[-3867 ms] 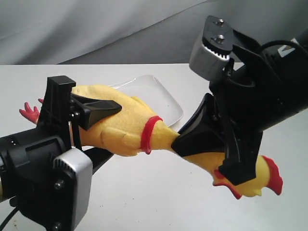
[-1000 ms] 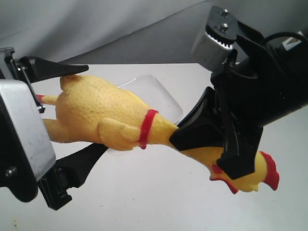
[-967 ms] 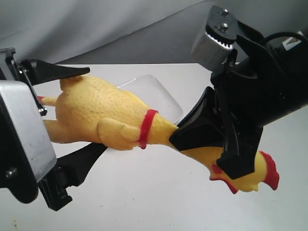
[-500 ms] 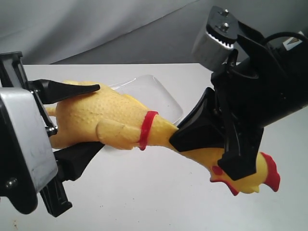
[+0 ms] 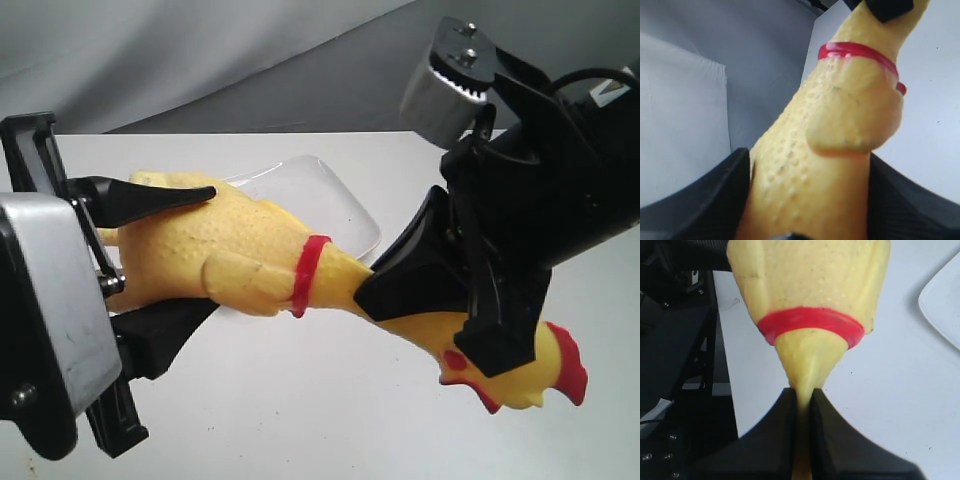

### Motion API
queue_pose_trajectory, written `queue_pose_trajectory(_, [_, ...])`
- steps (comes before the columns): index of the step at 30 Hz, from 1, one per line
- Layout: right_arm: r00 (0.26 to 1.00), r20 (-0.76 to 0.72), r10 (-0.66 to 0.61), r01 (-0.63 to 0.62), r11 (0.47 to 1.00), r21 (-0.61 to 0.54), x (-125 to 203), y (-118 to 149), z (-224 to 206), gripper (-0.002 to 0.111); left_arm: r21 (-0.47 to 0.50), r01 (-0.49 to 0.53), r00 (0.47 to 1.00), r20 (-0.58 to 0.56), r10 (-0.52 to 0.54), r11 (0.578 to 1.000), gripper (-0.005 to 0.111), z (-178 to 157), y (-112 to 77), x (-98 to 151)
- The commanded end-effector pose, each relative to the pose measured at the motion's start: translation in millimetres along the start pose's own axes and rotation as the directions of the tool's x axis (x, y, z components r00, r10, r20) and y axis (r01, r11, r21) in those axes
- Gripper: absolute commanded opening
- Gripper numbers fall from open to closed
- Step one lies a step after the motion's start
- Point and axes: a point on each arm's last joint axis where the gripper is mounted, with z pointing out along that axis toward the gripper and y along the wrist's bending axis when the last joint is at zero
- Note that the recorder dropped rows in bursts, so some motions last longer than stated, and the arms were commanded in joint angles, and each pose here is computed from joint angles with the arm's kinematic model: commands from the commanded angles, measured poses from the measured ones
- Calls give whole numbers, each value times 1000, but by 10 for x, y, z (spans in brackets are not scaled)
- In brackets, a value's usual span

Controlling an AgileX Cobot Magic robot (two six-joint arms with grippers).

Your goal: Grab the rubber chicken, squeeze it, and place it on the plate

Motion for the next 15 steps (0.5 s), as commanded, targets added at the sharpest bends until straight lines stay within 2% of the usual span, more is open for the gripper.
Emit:
queue_pose_trajectory(1, [995,50,81,-80,997,-12,-42,12,-9,0,18,-122,992,39,121,992,54,-14,-10,-45])
queue_pose_trajectory(3, [992,54,114,-114,993,-11,-45,9,-9,0,13,-180,983,36,179,984,76,-14,-7,-42])
queue_pose_trajectory(5, [986,73,149,-148,989,-21,-54,-2,-23,0,11,-174,984,34,174,985,85,-14,-5,-40])
queue_pose_trajectory(8, [972,117,202,-199,979,-38,-54,-64,-83,0,13,-173,984,35,172,985,82,-14,-6,-41])
queue_pose_trajectory(13, [961,148,235,-215,966,-141,16,-132,-240,0,23,-179,983,46,178,983,80,-14,-22,-46])
queue_pose_trajectory(15, [950,179,255,-234,963,-133,42,-206,-306,0,21,-205,978,47,203,979,80,-14,-21,-46])
